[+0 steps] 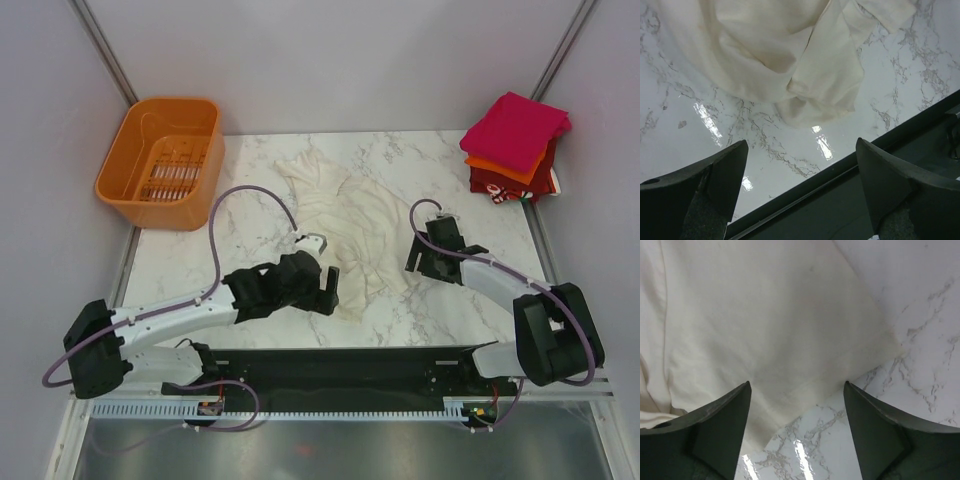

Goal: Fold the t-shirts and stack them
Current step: Flatten the tshirt out

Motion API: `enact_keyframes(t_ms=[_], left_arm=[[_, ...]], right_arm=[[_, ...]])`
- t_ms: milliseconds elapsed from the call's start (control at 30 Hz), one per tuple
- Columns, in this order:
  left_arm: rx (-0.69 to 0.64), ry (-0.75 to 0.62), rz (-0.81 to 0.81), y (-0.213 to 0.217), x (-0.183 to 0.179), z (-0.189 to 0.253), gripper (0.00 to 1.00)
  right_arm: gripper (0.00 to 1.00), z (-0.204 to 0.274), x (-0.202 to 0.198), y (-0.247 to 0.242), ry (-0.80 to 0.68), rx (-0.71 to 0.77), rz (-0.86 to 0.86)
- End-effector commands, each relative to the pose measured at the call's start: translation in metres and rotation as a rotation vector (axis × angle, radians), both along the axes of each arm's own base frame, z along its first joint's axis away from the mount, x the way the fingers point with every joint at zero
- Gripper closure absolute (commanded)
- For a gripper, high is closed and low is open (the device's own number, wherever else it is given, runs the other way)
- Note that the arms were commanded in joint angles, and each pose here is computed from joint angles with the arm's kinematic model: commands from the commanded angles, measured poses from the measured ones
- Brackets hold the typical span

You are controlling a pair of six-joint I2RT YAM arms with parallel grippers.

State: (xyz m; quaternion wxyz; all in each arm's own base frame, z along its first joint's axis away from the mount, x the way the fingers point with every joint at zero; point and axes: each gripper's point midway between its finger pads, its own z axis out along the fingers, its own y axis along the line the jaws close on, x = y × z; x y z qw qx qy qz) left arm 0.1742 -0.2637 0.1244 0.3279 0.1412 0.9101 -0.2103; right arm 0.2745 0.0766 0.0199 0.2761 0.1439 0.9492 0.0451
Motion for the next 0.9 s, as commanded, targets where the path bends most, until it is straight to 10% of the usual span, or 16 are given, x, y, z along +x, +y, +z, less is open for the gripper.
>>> enact_keyframes(t_ms=[0, 433, 867], left_arm=[[-0.024, -0.022, 0.056, -0.022, 0.010, 0.000, 0.03], [0.025, 0.013, 0.097, -0.062, 0.032, -0.038, 0.12], [0.052, 0.029, 0.110, -0.071, 0.038, -0.052, 0.41]], right_arm=[[0.20, -0.011, 0.003, 0.004, 0.035, 0.038, 0.015], [1.00, -0.022, 0.003, 0.013, 0.051, 0.097, 0.055], [1.00, -0.023, 0.003, 0.013, 0.047, 0.098, 0.056]])
